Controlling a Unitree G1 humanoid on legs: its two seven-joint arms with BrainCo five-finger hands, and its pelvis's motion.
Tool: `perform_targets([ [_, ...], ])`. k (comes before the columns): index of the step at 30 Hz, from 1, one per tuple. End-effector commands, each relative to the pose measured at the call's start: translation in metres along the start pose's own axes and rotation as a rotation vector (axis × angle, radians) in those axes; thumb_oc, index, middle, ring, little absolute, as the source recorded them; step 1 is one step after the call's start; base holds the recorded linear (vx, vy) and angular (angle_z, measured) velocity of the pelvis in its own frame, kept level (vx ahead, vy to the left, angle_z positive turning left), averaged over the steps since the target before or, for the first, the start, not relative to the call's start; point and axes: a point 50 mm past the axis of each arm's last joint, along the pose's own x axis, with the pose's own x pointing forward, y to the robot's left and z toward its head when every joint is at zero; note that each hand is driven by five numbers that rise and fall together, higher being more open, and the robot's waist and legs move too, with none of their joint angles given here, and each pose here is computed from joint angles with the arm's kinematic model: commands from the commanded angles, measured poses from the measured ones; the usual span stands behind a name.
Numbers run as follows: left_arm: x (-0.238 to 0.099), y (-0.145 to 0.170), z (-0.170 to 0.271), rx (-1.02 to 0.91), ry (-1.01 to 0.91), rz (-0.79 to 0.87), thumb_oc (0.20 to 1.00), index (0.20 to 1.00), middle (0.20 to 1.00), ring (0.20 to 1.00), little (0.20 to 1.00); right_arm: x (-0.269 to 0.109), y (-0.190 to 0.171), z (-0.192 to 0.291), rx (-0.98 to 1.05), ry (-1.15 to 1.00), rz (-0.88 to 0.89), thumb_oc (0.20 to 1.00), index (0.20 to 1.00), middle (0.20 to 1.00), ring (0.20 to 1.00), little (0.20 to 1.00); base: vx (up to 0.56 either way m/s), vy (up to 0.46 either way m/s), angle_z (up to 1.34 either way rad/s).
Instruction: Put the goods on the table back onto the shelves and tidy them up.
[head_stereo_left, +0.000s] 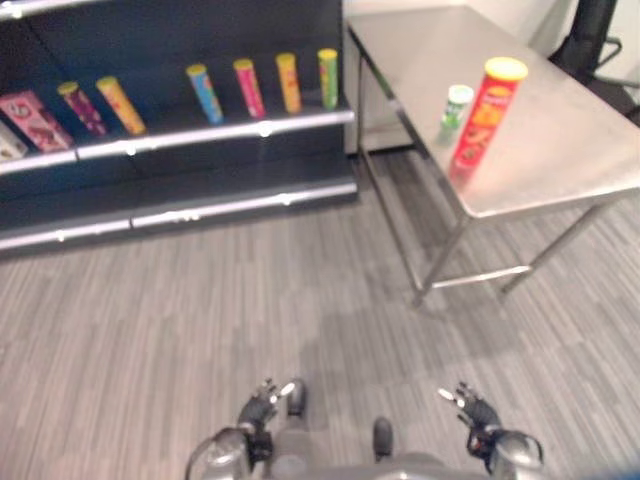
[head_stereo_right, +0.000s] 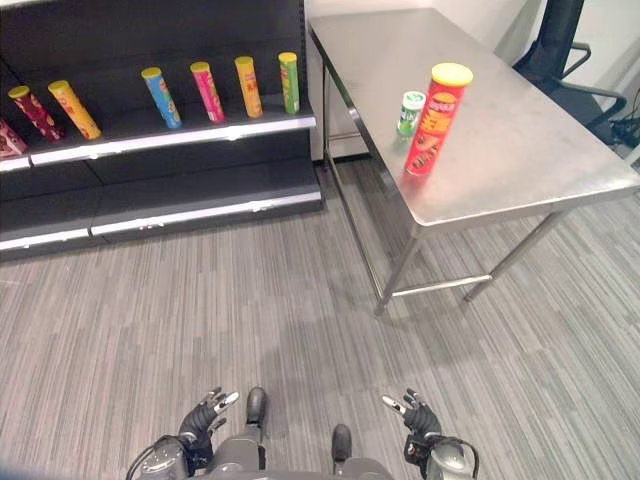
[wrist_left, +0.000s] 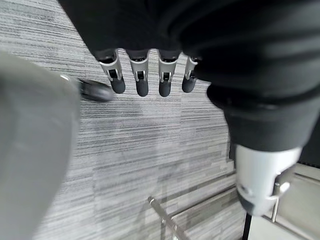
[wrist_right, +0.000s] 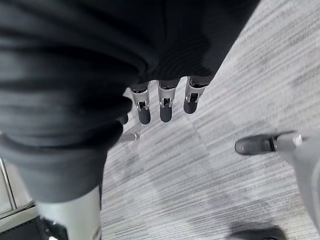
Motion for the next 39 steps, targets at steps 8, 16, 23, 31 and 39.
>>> perform_targets([
  [8,-0.005,0.018,0.020,0.029,-0.113,0.038,1.000,1.000,1.000,1.000,1.000,-0.001,-0.009,0.024,-0.007,-0.118,-0.031,1.000,1.000,1.000,1.000,1.000,0.19,0.251,-0.49],
  [16,-0.008,0.008,0.025,-0.005,-0.173,0.004,1.000,1.000,1.000,1.000,1.000,-0.005,-0.011,0.019,-0.016,-0.113,-0.029,1.000,1.000,1.000,1.000,1.000,0.15,0.065,-0.04],
  [23,-0.006,0.002,0.034,-0.025,-0.209,-0.015,1.000,1.000,1.000,1.000,1.000,-0.006,-0.002,0.014,-0.026,-0.113,-0.002,1.000,1.000,1.000,1.000,1.000,0.21,-0.025,0.34],
  [31,-0.005,-0.002,0.029,-0.010,-0.188,-0.022,1.000,1.000,1.000,1.000,1.000,-0.009,-0.011,-0.004,-0.023,-0.040,-0.027,1.000,1.000,1.000,1.000,1.000,0.23,-0.144,0.22],
  [39,-0.002,-0.014,0.034,0.023,-0.197,-0.078,1.000,1.000,1.000,1.000,1.000,-0.007,-0.009,-0.014,-0.028,0.026,-0.029,1.000,1.000,1.000,1.000,1.000,0.13,-0.176,-0.03],
])
